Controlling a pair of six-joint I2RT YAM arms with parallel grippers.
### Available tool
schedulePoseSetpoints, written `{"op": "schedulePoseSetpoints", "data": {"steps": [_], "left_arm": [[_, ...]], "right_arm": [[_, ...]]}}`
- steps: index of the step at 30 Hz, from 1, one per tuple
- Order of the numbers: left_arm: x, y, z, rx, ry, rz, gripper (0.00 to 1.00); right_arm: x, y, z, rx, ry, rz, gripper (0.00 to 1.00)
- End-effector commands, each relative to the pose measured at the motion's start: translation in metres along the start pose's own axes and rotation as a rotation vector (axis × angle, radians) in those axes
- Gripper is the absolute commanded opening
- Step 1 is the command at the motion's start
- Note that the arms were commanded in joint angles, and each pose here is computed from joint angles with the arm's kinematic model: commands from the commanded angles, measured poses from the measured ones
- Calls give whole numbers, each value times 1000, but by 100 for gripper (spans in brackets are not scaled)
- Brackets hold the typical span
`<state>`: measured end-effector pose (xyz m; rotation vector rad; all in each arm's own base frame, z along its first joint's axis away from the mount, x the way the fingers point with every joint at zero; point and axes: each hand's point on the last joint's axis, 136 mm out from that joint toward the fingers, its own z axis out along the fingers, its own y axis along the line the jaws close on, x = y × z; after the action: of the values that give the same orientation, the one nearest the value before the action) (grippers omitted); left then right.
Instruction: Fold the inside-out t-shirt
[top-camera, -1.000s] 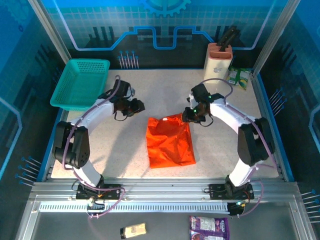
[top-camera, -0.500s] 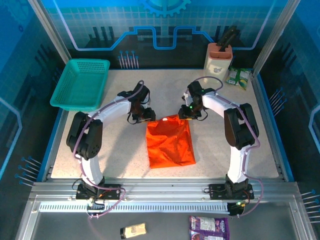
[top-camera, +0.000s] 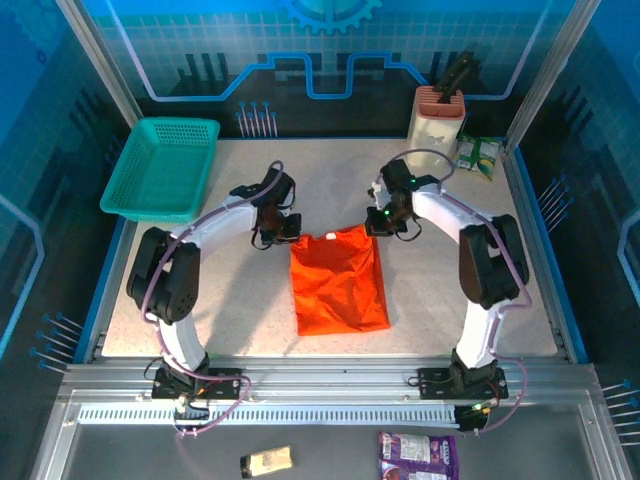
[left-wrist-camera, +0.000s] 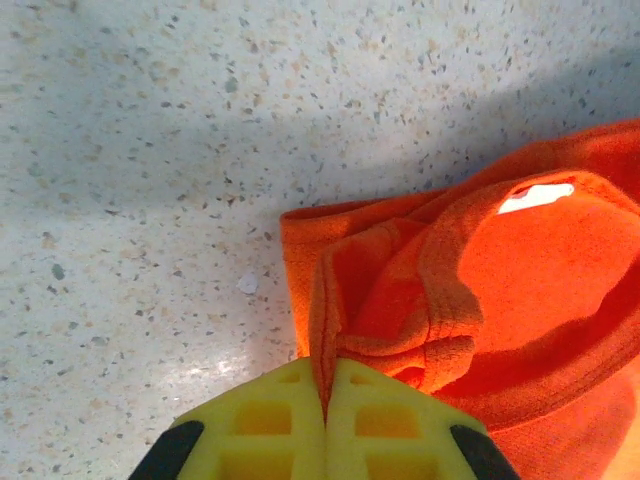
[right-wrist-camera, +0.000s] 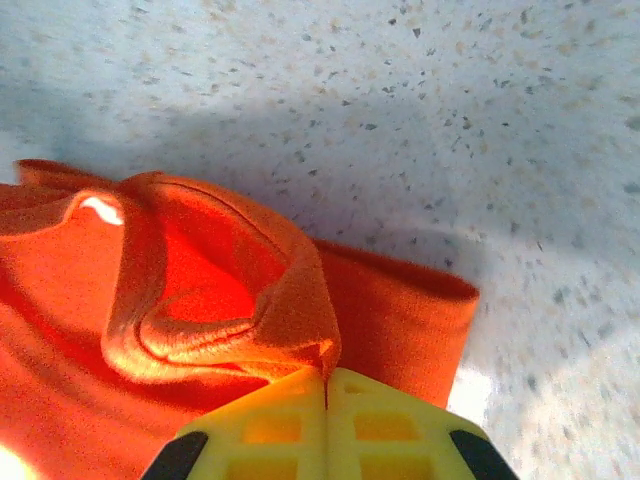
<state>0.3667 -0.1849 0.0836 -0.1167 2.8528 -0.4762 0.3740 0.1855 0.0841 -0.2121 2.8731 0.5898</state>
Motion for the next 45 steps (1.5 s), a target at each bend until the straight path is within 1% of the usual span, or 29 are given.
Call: {"op": "schedulePoseSetpoints", "data": {"steps": [1,4,8,9,11,13,14,15,18,19,20,22,26,30,34,39,45], "left_arm": [[-20,-2,-15,92,-83,-77,1],[-28,-1,-7,133,-65,-104,2],[-42,0,14,175,-32,-135,5],[-45,0,19,186,-23,-143,7],[-55,0,28,198,-18,-156,15],[-64,-3,28,228,-31,-153,23],[-68,-5,26,238,-37,-156,28],[-71,-7,21,248,-46,-156,31],[-71,-13,3,266,-67,-142,35],[-67,-13,-1,270,-65,-143,36],[-61,-12,-4,269,-59,-150,37],[-45,-8,-7,272,-34,-166,39],[-6,-4,-5,304,25,-208,41],[34,-8,6,338,106,-222,41],[68,-15,20,346,181,-203,41],[88,-10,35,334,234,-213,41],[94,-6,42,319,261,-220,41]], "right_arm": [[4,-1,-30,7,-42,49,0],[1,-14,-27,32,-43,85,0],[-10,-41,-11,67,-28,167,0],[-14,-45,-8,76,-27,179,0],[-18,-56,-1,109,-19,215,0],[-18,-66,1,154,-4,249,0],[-18,-68,-1,165,-4,262,1],[-18,-68,-3,166,-7,270,5],[-17,-59,-14,132,-45,277,19],[-15,-56,-18,120,-55,280,26],[-12,-53,-21,108,-60,283,30],[-3,-46,-26,80,-64,283,32],[23,-33,-30,24,-47,287,33],[53,-26,-22,-12,7,283,33],[76,-22,-7,-55,53,285,33],[94,-20,14,-97,106,298,33],[102,-18,28,-129,126,324,31]]}}
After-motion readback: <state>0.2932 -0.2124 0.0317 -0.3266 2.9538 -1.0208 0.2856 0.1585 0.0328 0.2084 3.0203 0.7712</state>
